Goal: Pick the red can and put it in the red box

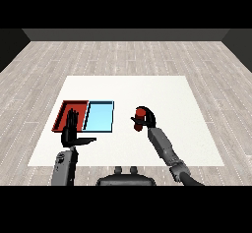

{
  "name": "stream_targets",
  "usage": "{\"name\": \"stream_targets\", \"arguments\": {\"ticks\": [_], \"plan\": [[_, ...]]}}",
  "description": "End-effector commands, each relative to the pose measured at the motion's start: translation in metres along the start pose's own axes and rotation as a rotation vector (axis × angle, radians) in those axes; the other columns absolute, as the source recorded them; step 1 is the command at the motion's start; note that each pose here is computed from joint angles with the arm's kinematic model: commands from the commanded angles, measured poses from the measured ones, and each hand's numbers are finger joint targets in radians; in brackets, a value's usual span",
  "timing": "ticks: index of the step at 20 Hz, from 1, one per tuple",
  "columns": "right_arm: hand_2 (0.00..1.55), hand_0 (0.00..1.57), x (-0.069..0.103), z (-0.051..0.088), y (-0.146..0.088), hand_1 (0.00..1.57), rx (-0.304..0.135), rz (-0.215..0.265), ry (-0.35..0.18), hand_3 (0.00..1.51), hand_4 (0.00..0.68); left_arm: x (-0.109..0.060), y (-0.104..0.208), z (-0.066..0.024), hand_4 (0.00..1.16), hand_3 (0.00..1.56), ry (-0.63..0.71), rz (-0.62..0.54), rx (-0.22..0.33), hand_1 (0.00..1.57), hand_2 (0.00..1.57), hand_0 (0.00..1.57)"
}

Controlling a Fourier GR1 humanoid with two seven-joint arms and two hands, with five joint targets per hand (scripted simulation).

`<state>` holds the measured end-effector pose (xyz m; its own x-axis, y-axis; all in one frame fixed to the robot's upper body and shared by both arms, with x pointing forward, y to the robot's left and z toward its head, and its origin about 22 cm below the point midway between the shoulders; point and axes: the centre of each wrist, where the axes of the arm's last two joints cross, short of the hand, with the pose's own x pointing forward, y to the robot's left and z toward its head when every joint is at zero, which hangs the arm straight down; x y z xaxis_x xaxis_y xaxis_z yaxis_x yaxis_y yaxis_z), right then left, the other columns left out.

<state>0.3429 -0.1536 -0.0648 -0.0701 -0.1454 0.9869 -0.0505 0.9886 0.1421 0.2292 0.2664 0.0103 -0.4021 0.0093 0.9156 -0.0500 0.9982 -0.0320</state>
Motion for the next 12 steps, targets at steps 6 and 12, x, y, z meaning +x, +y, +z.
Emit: {"name": "stream_targets", "arguments": {"ticks": [6, 12], "plan": [[1.45, 1.47, 0.021, -0.003, -0.019, 1.47, -0.006, 0.100, -0.054, 1.43, 0.646, -0.005, -0.004, -0.0139, 0.00, 0.00, 0.008, -0.019, -0.012, 0.00, 0.00, 0.00], [1.45, 1.46, 0.038, -0.007, 0.007, 1.46, 0.026, 0.095, -0.102, 1.41, 0.661, -0.001, -0.012, -0.0112, 0.00, 0.00, 0.021, 0.016, -0.044, 0.00, 0.00, 0.00]]}}
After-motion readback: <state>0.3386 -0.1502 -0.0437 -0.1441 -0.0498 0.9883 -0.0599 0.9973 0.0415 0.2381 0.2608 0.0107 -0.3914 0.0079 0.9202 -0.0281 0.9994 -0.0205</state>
